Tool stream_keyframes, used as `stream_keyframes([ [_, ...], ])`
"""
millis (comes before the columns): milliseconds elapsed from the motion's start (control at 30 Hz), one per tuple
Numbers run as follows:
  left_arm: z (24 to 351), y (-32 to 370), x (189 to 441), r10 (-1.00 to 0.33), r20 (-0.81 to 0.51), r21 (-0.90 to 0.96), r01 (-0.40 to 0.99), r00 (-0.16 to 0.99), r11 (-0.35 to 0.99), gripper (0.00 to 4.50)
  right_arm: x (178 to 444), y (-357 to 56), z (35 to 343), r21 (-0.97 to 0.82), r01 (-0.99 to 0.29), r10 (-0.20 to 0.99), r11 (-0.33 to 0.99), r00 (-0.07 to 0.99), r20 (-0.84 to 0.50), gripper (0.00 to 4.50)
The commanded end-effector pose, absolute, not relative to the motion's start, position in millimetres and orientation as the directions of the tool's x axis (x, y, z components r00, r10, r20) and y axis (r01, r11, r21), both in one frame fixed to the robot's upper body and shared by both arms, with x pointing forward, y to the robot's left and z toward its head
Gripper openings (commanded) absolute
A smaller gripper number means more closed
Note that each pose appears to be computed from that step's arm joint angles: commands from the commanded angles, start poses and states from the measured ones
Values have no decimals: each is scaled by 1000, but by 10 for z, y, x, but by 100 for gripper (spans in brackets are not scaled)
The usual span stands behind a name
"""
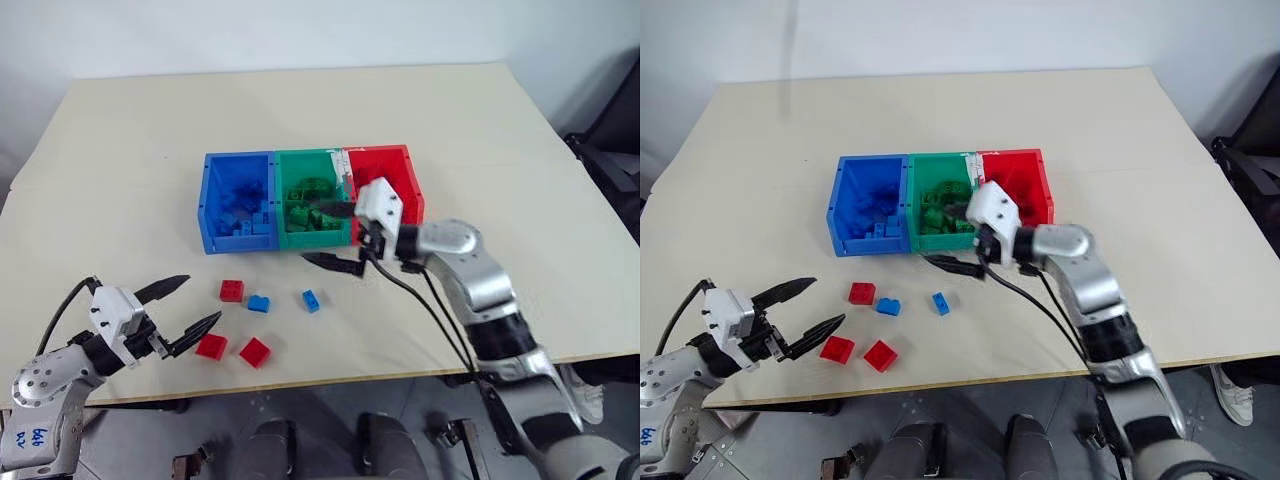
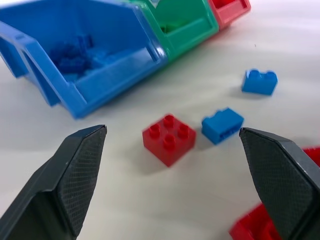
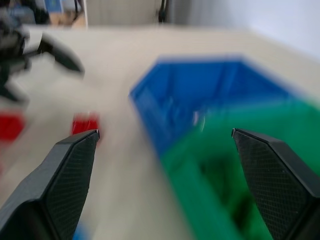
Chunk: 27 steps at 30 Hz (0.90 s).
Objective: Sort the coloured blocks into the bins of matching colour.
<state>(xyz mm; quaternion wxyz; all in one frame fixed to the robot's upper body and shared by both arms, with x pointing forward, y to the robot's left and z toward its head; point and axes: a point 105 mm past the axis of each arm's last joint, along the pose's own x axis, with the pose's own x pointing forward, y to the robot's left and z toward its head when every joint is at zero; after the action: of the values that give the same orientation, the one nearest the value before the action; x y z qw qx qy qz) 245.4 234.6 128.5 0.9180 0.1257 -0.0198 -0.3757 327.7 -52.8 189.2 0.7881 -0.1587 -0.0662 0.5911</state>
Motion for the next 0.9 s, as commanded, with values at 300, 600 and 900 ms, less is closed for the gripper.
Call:
stream_keyframes([
  [300, 1394, 2020, 2541, -808, -99, 295, 792, 581, 534, 450, 2794, -1748, 1467, -325, -835, 870, 444, 489, -69, 444],
  [600, 1447, 1950, 2691, -839, -87, 306, 816, 537, 490, 450, 2681, -1624, 1358, -270, -865, 887, 422, 456, -75, 444],
  [900, 1403, 2142, 2567, -811, -93, 279, 797, 577, 535, 450, 2766, -829, 1398, -146, -935, 934, 323, 340, -111, 444],
])
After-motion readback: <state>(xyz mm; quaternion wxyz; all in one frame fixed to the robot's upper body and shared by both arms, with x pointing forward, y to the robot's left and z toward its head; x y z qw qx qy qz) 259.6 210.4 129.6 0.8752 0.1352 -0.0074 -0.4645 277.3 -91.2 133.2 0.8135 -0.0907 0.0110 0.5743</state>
